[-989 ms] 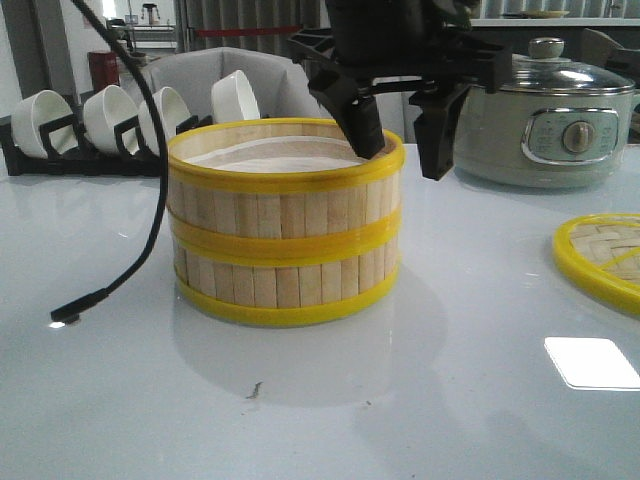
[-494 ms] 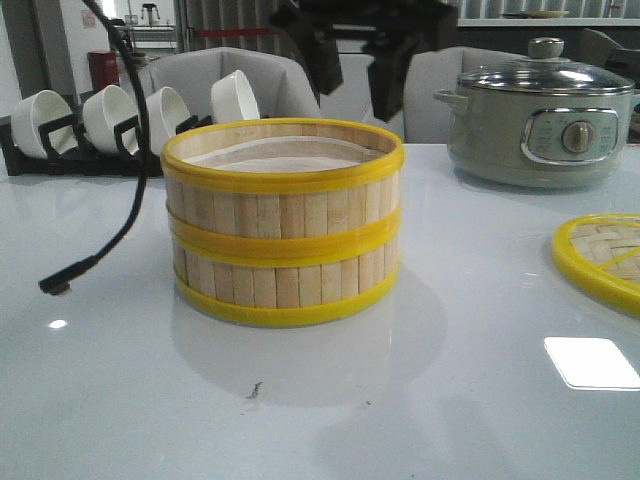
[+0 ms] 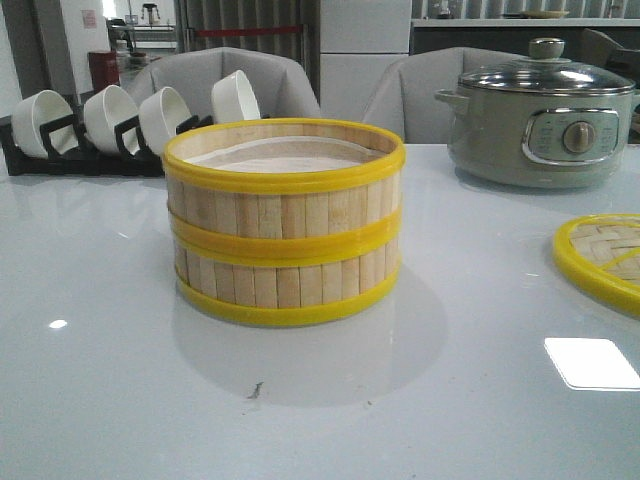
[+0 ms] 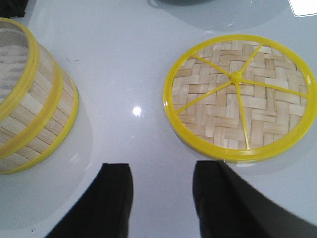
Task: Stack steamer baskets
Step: 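Raise the left gripper away from the stacked baskets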
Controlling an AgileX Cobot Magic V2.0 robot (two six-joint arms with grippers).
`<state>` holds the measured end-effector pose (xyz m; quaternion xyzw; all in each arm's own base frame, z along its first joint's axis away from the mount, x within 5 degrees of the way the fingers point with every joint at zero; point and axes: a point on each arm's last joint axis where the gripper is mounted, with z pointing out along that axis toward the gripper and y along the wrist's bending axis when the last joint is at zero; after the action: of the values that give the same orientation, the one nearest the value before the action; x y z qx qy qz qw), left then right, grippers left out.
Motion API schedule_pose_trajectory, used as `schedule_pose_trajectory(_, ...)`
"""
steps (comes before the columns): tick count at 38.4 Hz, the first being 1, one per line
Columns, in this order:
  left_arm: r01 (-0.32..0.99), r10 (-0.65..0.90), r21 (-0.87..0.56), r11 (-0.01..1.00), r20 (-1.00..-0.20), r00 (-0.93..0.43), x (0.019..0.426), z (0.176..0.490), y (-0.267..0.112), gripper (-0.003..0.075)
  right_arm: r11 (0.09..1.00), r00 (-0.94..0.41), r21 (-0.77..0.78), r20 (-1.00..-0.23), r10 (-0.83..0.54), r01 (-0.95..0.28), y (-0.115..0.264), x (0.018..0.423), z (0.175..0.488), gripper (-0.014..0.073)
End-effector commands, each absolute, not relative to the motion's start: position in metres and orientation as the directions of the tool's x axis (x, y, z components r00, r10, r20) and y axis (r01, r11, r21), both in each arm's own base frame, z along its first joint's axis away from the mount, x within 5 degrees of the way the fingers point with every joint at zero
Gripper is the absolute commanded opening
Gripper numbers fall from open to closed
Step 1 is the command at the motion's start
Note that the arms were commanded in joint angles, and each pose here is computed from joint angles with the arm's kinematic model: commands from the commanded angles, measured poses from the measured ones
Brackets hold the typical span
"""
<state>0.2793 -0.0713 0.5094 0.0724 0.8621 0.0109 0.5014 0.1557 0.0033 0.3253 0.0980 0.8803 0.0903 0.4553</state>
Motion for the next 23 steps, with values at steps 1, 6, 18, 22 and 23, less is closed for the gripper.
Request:
schedule_pose_trajectory(1,0.023,0.026,0.020,1.000,-0.948,-0.318,0.226,0.542,-0.033,0.0087,0.966,-0.474,0.249,-0.843,0.253,0.072,0.002,0.159,0.343,0.0412)
schedule_pose_trajectory(6,-0.010,0.001,0.003,1.000,-0.969,-0.248,0.174,0.535,-0.014,0.0087,0.966,-0.474,0.249,-0.843,0.253,0.072,0.002,0.159,0.343,0.0412)
schedule_pose_trajectory(18,0.020,-0.041,-0.048,0.999,-0.966,-0.256,0.090,0.431,-0.003,0.0087,0.966,-0.445,0.251,-0.858,0.255,0.069,0.001,0.161,0.346,0.0412)
schedule_pose_trajectory(22,0.030,-0.050,-0.059,0.998,-0.968,-0.247,0.075,0.398,-0.001,0.0087,0.966,-0.445,0.251,-0.858,0.255,0.069,0.001,0.161,0.346,0.0412)
schedule_pose_trajectory(23,0.034,-0.051,-0.061,0.998,-0.969,-0.243,0.072,0.391,-0.001,0.0087,0.966,-0.445,0.251,-0.858,0.255,0.069,0.001,0.161,0.346,0.0412)
